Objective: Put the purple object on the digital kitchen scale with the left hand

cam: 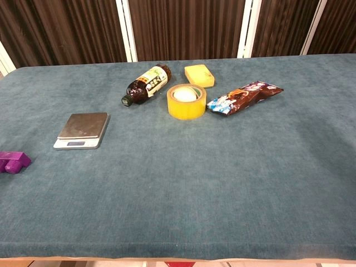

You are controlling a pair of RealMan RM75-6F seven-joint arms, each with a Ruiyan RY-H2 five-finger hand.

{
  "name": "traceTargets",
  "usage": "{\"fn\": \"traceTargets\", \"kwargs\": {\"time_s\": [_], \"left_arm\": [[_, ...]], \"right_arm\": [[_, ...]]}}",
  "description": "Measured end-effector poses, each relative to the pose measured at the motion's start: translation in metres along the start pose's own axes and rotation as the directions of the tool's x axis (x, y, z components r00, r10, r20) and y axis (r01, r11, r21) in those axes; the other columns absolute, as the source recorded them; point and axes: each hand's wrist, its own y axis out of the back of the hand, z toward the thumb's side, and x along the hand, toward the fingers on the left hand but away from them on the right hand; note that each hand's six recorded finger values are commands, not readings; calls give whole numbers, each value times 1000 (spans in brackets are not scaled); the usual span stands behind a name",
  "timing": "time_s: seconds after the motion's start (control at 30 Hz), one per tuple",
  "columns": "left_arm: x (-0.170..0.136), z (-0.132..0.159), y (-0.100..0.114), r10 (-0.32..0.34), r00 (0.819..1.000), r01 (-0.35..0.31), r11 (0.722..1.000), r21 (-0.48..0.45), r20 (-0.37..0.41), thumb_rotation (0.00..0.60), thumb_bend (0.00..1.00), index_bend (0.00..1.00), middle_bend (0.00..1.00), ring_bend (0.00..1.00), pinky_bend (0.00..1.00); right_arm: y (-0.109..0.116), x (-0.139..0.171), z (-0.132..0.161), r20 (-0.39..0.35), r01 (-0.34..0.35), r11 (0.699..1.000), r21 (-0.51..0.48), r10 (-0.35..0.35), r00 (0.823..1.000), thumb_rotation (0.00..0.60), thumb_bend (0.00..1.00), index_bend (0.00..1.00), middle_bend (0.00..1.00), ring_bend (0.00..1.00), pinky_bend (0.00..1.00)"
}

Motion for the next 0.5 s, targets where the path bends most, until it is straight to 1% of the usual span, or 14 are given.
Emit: {"fn": "traceTargets", "kwargs": {"time_s": [0.1, 0.13, 0.17, 0.23, 0.27, 0.3, 0.33, 0.4, 0.5], "left_arm": [[2, 1, 0, 3, 1000, -3, 1000, -5, 10, 600, 438, 0, 0, 0, 10], [3, 2, 0, 6, 1000, -6, 1000, -6, 17, 600, 437, 0, 0, 21, 53], [5, 3, 0, 10, 1000, -10, 1000, -8, 23, 600, 436, 0, 0, 70, 126], [9, 6, -2, 24, 999, -24, 1000, -17, 36, 600, 433, 2, 3, 299, 394], [11, 7, -3, 31, 999, -30, 999, -21, 41, 600, 432, 7, 10, 439, 541], [13, 8, -4, 37, 998, -36, 999, -26, 47, 600, 430, 17, 22, 546, 647], [17, 11, -7, 45, 998, -43, 999, -33, 54, 600, 428, 30, 40, 618, 711], [24, 13, -11, 51, 997, -49, 998, -30, 66, 600, 423, 50, 63, 700, 769], [37, 18, -23, 36, 996, -35, 999, -17, 86, 600, 413, 58, 66, 767, 816]], "right_arm": [[0, 0, 0, 1, -2, 1000, 1, 2, 1000, 600, 154, 0, 0, 0, 0], [0, 0, -1, 2, -1, 1000, 0, 1, 1000, 600, 154, 0, 0, 0, 0], [0, 1, -1, 3, -1, 1000, 0, 1, 1000, 600, 154, 0, 0, 0, 0], [1, 1, -2, 6, 0, 1000, -6, 0, 1000, 600, 154, 0, 0, 0, 0], [1, 1, -2, 7, 1, 1000, -10, -1, 1000, 600, 154, 0, 0, 0, 0], [2, 1, -3, 9, 3, 1000, -13, -3, 1000, 600, 154, 0, 0, 0, 0], [2, 1, -4, 13, 4, 1000, -15, -4, 1000, 600, 154, 0, 0, 0, 0], [1, 1, -5, 17, 0, 1000, -17, 0, 1000, 600, 154, 0, 0, 0, 0], [0, -1, -5, 20, -6, 1000, -17, 7, 1000, 600, 154, 0, 0, 0, 0]]}}
